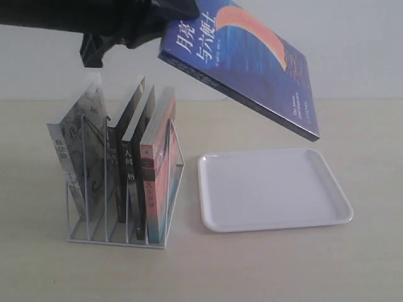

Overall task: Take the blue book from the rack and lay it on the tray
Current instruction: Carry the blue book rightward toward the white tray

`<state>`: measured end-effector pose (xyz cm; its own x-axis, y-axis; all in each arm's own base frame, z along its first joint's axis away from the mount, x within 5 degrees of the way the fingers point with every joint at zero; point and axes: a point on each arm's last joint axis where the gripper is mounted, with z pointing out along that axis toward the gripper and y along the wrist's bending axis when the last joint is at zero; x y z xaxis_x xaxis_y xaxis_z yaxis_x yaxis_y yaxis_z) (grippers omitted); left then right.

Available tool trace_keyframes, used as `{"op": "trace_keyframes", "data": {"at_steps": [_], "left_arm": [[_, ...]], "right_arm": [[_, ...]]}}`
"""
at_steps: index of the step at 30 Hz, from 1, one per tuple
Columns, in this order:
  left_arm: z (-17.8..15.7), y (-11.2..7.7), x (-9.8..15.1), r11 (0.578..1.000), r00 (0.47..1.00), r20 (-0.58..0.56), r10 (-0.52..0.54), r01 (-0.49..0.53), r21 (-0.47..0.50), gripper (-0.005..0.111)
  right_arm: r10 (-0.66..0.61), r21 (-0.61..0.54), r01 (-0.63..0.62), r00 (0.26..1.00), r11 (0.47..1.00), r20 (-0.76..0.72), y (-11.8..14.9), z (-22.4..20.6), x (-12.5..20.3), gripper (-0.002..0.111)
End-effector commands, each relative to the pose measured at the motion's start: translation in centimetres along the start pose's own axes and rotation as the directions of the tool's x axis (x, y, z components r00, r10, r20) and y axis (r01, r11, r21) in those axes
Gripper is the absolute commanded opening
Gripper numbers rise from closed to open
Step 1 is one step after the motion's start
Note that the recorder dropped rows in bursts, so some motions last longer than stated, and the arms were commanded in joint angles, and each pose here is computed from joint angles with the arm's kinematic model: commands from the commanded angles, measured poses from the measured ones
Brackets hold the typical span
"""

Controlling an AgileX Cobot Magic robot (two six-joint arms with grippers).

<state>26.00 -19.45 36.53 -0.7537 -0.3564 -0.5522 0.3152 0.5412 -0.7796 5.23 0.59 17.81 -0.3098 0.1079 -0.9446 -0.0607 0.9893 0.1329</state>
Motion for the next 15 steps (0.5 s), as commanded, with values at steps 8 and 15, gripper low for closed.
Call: {"op": "trace_keyframes", "data": {"at_steps": [8, 15], "left_arm": [[5.5, 3.0, 1.4, 0.99, 0.991, 0.021, -0.131, 0.132, -0.042, 0.009], [7.9, 3.7, 2.8, 0.983, 0.986, 0.022, -0.163, 0.165, -0.083, 0.009]], "right_arm": [[-0.011, -0.001, 0.011, 1.0, 1.0, 0.013, 0.0, 0.0, -0.1, 0.0], [-0.011, -0.001, 0.011, 1.0, 1.0, 0.013, 0.0, 0.0, -0.1, 0.0]]}}
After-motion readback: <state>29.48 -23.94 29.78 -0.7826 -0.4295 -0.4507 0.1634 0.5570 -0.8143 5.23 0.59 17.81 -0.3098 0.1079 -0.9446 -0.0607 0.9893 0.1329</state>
